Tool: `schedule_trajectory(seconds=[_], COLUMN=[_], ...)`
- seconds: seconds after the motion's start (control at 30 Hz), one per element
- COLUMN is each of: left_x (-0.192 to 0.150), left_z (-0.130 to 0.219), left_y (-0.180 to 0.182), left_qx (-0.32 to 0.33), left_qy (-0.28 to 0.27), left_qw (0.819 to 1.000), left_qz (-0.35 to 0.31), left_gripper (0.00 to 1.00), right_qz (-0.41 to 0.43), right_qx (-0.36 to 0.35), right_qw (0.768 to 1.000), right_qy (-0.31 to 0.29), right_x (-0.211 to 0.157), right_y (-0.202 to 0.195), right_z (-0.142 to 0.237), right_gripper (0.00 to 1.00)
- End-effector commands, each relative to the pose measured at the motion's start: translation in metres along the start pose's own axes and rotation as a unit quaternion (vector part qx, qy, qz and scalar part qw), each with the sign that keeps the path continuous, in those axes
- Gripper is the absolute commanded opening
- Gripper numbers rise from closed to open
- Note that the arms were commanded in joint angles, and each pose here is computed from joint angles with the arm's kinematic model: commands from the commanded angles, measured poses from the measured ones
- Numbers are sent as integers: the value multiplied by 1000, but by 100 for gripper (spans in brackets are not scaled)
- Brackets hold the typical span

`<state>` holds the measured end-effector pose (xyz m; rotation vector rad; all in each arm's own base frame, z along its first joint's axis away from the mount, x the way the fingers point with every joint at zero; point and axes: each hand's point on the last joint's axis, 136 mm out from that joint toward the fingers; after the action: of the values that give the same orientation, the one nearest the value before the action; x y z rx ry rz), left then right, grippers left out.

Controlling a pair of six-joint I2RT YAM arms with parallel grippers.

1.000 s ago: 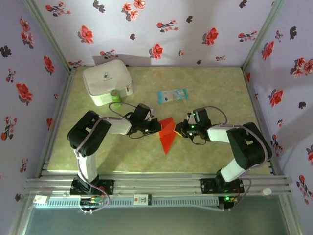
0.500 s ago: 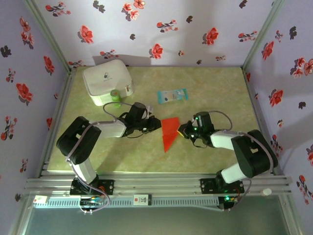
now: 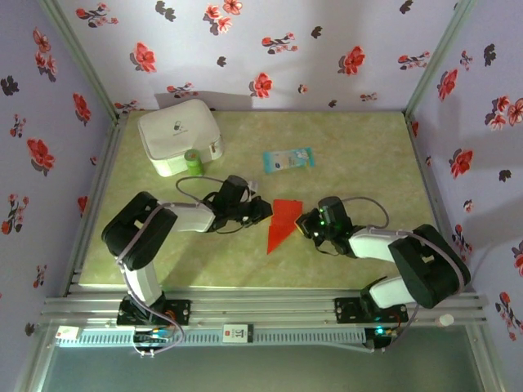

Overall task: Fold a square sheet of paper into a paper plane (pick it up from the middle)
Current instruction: Fold the wing for the fifth time at the center of the table.

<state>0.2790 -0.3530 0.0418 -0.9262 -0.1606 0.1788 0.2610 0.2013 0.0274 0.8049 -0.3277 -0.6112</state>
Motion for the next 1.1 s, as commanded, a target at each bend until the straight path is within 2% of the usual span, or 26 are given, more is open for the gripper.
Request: schedule_trajectory(seconds=[0.0,0.57,0.9,1.07], left_x=[4,-5,-17,-16], left_z=[-11,-24,-21,-21], left_y=[-4,10,43,45], left_qx=[-5,24,100,103], left_qy=[-3,26,62,61], left_qw=[1000,999,992,992], left_qz=[1,-15,-48,-48], left_gripper=[11,9,5,4], right_qz=[-11,0,74,81], right_qx=[4,3,45,62], right_qw=[1000,1000,996,994], right_qy=[-19,-6,15,31], right_x=[5,-1,-1,8], right_y=[-1,-4,18,21], right_z=[-2,-2,6,5], right_gripper=[7,11,30,32])
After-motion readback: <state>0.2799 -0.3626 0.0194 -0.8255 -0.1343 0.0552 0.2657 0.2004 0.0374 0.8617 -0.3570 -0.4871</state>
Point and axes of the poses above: each hand's point on the last joint's axis, 136 mm out from that joint toward the fingers, its own z axis back along the fingers, its own y axis along the line the jaws close on, x = y × z, and after that the axes turned 5 degrees about z, right-handed
